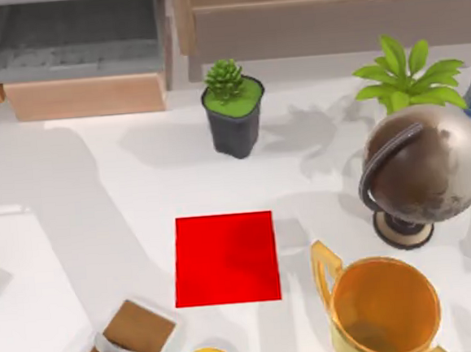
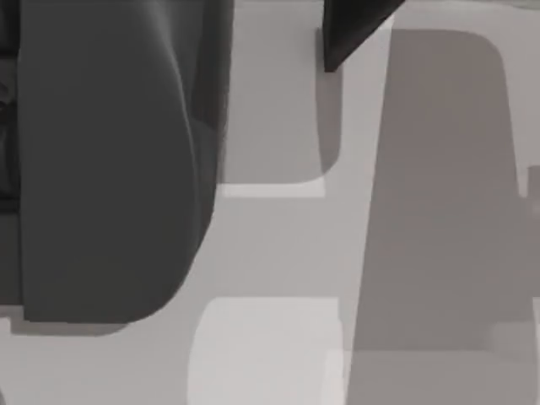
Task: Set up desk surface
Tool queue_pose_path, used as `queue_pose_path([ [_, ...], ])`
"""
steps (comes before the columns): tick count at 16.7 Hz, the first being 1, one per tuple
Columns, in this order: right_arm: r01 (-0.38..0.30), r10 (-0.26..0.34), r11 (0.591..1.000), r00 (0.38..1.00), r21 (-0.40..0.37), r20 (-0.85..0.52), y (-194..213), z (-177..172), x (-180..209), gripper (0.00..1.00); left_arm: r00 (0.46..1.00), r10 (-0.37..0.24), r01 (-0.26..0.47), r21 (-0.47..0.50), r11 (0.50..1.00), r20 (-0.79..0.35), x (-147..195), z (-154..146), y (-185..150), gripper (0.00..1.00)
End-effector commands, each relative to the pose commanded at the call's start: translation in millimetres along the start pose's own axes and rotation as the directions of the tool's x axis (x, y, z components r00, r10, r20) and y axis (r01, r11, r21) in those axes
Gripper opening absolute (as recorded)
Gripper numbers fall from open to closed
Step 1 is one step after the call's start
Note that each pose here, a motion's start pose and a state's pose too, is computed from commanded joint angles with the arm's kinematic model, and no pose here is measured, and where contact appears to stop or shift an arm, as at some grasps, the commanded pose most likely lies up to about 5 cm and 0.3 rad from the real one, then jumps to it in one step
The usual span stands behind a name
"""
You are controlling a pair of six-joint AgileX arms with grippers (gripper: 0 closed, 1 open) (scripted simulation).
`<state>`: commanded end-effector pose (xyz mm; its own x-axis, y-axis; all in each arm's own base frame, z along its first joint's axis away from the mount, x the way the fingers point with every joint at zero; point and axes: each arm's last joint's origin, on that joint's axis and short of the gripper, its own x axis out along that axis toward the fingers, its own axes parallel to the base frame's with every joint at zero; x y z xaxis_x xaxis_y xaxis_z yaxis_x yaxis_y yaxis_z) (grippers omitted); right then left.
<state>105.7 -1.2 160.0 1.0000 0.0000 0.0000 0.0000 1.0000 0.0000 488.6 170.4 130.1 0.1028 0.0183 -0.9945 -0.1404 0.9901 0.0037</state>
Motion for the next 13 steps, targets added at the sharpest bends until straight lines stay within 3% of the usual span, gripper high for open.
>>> queue_pose_path([
  [10,0.0,0.0,1.0,1.0,0.0,0.0,0.0,0.0,0.0,1.0,1.0,0.0,0.0,0.0,1.0,0.0,0.0,0.0,0.0,0.02],
  [13,0.0,0.0,1.0,1.0,0.0,0.0,0.0,0.0,0.0,1.0,1.0,0.0,0.0,0.0,1.0,0.0,0.0,0.0,0.0,0.0],
])
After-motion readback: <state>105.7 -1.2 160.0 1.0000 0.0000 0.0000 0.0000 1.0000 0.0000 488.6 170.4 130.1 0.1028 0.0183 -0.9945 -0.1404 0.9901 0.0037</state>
